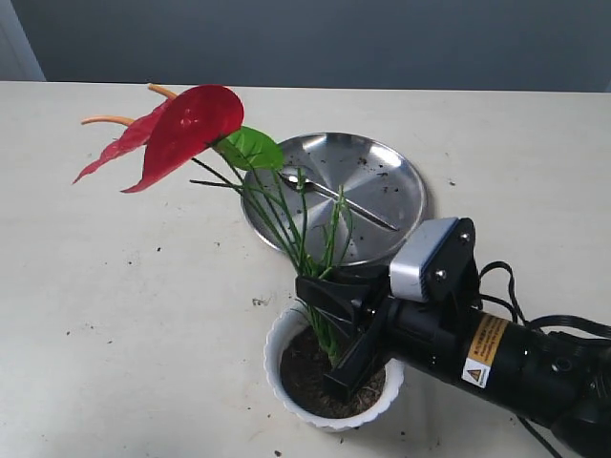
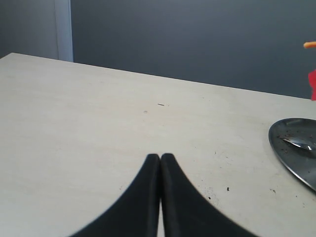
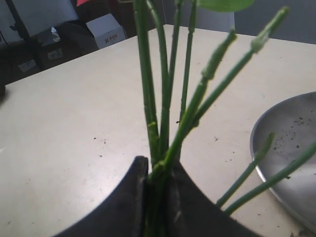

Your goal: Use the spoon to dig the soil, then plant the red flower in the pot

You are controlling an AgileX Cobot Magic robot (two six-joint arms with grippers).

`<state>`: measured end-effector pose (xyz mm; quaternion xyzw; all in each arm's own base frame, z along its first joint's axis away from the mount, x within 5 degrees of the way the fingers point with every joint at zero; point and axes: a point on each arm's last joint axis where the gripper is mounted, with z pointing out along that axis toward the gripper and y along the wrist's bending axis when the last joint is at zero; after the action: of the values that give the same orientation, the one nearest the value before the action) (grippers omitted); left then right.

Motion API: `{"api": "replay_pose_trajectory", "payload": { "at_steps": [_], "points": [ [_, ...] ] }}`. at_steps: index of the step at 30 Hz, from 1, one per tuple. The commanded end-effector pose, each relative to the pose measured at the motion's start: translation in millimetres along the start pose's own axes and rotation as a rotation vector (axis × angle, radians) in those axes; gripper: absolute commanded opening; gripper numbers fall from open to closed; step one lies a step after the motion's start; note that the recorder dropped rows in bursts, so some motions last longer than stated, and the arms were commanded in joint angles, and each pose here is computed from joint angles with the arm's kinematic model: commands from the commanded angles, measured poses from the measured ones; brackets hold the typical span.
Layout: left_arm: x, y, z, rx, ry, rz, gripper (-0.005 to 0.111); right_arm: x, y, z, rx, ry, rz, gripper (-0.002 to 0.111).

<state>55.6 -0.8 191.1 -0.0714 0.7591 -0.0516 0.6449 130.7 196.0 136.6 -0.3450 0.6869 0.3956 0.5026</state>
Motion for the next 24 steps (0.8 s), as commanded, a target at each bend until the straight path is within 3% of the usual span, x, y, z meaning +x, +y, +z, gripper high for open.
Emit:
{"api": "replay_pose_trajectory", "payload": {
  "at_steps": [1,24],
  "points": [
    [-0.7,0.0,-0.2,0.002,-0.015,0.000,0.000,4.9,0.1,-8.4,0.009,0.020,-0.013,-0.001],
    [-0.7,0.0,-0.2,0.002,-0.015,0.000,0.000,16.0,10.9,-19.1,-0.080,0.084,-0.084,-0.001]
  ]
}}
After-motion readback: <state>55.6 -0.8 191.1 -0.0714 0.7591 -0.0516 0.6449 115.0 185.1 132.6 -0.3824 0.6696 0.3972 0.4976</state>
